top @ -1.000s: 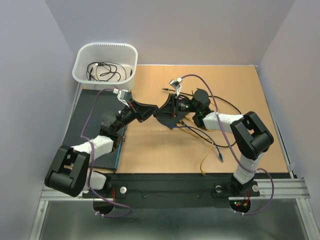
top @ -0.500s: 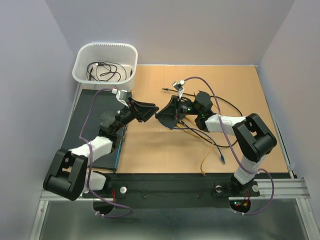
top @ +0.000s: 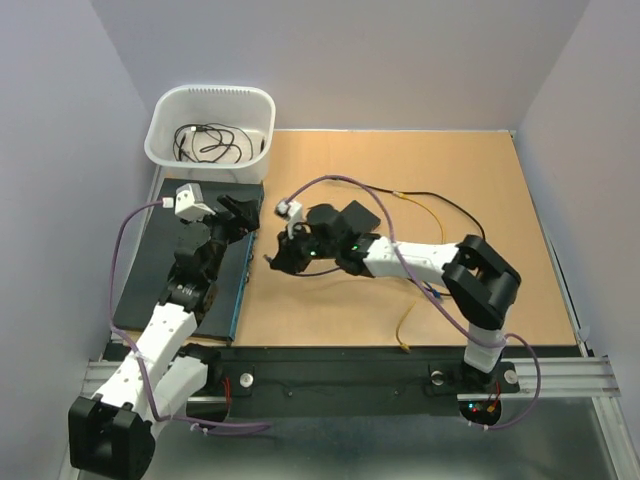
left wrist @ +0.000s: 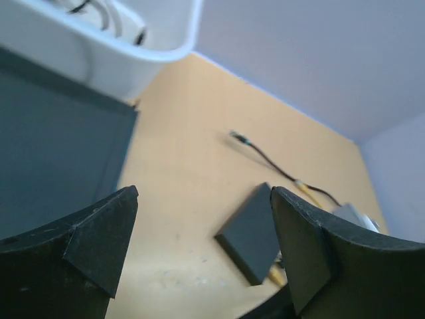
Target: Insert the plug into the switch port
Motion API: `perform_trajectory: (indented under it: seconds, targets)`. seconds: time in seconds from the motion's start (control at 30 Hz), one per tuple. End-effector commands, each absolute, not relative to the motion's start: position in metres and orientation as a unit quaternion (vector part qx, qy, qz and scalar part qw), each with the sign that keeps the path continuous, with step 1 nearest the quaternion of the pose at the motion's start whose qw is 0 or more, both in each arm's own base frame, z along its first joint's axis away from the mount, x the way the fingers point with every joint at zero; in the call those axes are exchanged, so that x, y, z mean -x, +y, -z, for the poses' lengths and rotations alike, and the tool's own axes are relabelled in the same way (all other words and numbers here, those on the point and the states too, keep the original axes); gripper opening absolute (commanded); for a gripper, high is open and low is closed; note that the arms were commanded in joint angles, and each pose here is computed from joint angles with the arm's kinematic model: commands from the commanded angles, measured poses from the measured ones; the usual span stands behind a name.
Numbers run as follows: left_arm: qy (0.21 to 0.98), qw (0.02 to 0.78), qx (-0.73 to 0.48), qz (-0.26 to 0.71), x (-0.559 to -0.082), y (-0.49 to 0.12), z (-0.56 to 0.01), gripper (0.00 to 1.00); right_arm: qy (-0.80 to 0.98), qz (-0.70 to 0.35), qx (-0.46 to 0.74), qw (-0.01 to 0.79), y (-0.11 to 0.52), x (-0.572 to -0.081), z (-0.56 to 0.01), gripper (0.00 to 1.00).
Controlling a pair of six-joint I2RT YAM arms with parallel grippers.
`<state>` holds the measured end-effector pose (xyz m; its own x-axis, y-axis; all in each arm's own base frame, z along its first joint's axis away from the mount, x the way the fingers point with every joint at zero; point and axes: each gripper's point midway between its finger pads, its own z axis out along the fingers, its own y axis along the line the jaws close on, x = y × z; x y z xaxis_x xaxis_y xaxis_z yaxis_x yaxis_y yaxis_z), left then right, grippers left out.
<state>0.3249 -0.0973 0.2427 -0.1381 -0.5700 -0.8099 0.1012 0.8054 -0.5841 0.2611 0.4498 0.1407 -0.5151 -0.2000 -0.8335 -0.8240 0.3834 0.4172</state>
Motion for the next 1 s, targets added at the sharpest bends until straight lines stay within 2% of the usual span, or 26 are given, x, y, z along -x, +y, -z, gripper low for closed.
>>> perform_trajectory:
  seconds: [0.0,0.07,0.3,0.6,0.97]
  targets:
    - [0.744,0.605,0.245,0.143,-0.315,-0.048,-0.199,0.92,0.792,-0.281,0.410,0.354,0.456,-0.262,-0.077,0.00]
    - [0.755,0.587,0.262,0.130,-0.311,-0.039,-0.181,0.92,0.788,-0.234,0.443,0.358,0.471,-0.256,-0.069,0.00]
    - [0.765,0.559,0.293,0.126,-0.302,-0.023,-0.146,0.92,0.802,-0.185,0.458,0.337,0.484,-0.257,-0.028,0.01]
    - [0.778,0.500,0.340,0.171,-0.300,-0.001,-0.090,0.89,0.783,-0.169,0.489,0.346,0.505,-0.240,-0.030,0.00]
    - [0.748,0.502,0.410,0.143,-0.300,0.043,-0.082,0.87,0.764,-0.151,0.523,0.347,0.524,-0.217,-0.036,0.01]
